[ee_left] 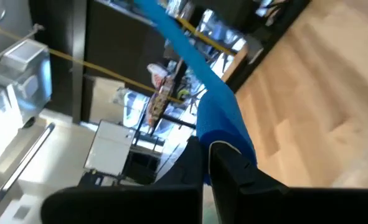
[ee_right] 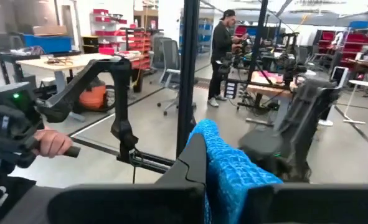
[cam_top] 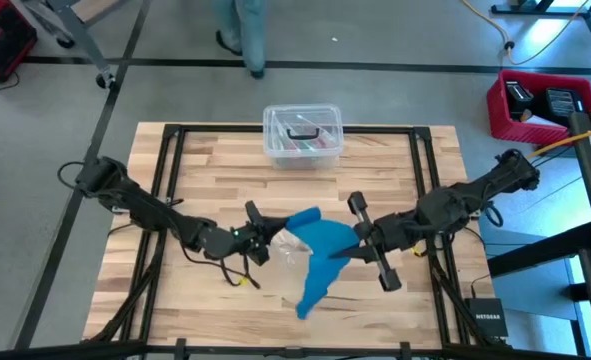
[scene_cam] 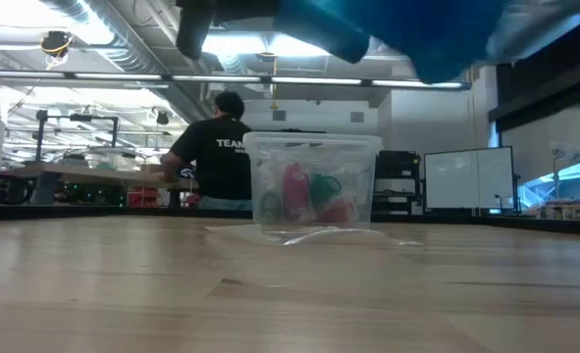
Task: Roll bandage
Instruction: Roll the blue bandage
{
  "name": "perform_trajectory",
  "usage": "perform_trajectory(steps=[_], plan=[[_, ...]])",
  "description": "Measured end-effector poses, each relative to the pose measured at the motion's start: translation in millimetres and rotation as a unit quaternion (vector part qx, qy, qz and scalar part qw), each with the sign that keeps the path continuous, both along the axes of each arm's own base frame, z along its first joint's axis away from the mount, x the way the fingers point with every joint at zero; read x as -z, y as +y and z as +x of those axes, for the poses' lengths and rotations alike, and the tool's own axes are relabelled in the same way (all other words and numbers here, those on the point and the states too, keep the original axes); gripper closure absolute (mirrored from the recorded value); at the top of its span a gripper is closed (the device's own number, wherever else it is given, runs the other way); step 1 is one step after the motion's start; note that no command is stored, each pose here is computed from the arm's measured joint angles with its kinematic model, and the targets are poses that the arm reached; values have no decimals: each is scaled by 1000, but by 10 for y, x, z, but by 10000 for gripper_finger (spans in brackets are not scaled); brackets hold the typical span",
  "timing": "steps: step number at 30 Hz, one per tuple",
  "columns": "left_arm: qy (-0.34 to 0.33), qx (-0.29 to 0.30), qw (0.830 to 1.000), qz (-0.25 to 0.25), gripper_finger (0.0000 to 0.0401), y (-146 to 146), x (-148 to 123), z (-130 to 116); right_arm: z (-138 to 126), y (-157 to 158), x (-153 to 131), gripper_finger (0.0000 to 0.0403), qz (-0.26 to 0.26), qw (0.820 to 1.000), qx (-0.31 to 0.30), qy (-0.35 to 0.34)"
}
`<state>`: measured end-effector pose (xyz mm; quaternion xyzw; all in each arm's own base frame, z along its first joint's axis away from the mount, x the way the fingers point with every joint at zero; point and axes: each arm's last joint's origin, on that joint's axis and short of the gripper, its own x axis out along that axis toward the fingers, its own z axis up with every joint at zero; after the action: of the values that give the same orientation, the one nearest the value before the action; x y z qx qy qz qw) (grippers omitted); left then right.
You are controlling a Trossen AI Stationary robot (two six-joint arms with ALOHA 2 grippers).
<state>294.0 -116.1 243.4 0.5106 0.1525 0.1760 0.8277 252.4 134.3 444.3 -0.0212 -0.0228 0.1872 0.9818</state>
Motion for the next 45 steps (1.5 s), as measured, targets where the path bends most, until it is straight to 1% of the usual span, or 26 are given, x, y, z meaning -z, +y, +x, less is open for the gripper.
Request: perform_trajectory(steps=[3,6,8,10,13,17,22,25,28,31,34,36,38,40,43,45], plan=[[17,17,1000,8,401,-123,117,6,20,-76,-17,402,4,1000,16,18],[25,34,999,5,401,-262,215,-11,43,-163,-53,402,6,999,18,26],[28,49,998,2,401,-360,264,-39,69,-260,-92,402,16,999,20,28],[29,76,997,-11,401,-461,300,-73,102,-386,-102,402,28,998,26,44],[27,118,992,-36,401,-604,332,-133,169,-620,-94,402,52,995,50,64],[1,143,987,-66,401,-738,291,-209,245,-927,-40,402,79,988,91,97],[-34,177,981,-74,400,-899,153,-269,384,-1237,163,402,75,977,108,167],[-46,191,977,-79,397,-1000,33,-277,437,-1392,300,402,64,970,94,215],[-55,200,976,-73,399,-1073,-85,-274,507,-1511,445,398,59,961,77,257],[-74,207,973,-73,399,-1143,-250,-261,590,-1572,603,396,69,949,60,303],[-94,211,970,-75,400,-1198,-428,-244,696,-1586,732,395,88,938,50,332],[-113,196,969,-97,400,-1206,-563,-229,735,-1588,810,391,98,929,49,354],[-135,182,966,-127,400,-1196,-708,-237,736,-1588,879,374,102,917,47,382],[-143,180,963,-142,400,-1191,-830,-269,718,-1585,927,341,101,907,52,406],[-134,167,962,-171,400,-1157,-916,-312,693,-1588,930,274,99,903,57,415],[-131,148,960,-199,401,-1110,-945,-344,631,-1601,893,225,93,897,57,429]])
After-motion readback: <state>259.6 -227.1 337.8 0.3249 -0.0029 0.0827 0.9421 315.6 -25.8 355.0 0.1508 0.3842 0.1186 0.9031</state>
